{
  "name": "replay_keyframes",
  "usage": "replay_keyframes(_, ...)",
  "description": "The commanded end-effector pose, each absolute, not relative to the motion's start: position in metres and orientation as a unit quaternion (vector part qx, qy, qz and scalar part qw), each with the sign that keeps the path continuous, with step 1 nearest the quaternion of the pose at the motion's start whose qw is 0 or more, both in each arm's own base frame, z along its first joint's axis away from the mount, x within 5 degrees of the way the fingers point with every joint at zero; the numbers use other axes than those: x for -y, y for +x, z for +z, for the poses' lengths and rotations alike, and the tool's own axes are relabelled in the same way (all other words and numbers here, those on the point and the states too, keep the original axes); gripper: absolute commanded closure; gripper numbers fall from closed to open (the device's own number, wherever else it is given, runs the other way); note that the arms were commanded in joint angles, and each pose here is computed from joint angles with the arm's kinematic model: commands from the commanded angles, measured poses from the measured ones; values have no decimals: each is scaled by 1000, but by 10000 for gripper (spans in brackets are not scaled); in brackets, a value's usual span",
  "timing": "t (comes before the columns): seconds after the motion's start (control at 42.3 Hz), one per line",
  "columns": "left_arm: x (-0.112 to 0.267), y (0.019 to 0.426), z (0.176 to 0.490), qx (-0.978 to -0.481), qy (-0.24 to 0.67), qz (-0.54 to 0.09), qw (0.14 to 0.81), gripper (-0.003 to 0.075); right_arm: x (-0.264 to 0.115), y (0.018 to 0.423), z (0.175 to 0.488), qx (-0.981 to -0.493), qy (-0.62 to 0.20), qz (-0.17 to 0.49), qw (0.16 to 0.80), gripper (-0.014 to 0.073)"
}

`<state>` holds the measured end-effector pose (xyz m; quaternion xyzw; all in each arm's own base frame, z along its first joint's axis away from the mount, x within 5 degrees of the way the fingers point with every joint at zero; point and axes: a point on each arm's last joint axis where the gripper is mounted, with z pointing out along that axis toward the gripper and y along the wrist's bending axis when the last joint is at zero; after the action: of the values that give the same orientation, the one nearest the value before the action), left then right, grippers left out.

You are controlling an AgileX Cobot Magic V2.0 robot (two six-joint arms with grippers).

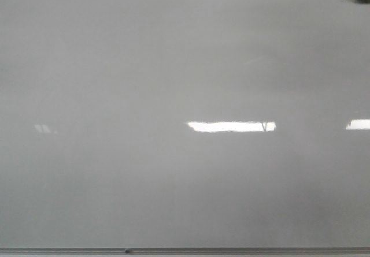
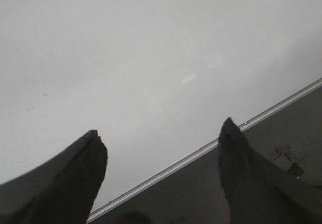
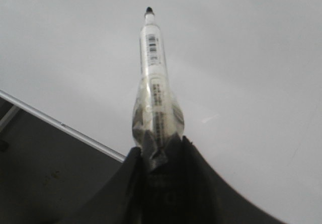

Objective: Write number 5 on whiteboard

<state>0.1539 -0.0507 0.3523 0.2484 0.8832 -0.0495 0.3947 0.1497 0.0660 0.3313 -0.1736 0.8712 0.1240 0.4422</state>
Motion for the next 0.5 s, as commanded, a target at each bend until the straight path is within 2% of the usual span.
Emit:
replay_keyframes(0.0,52,157,366,-866,231,-59,440,258,-67,160,339,-835,-156,129,511,615)
replay_keyframes(0.142,52,159,367,-863,229,-61,447,258,-72,175,333,-834,-156,124,514,617)
replay_keyframes(0.236,53,160,368,-860,227,-62,452,258,-76,188,329,-828,-152,123,526,666)
replay_keyframes(0.473,53,161,369,-857,225,-62,459,258,-86,218,330,-817,-144,121,545,664)
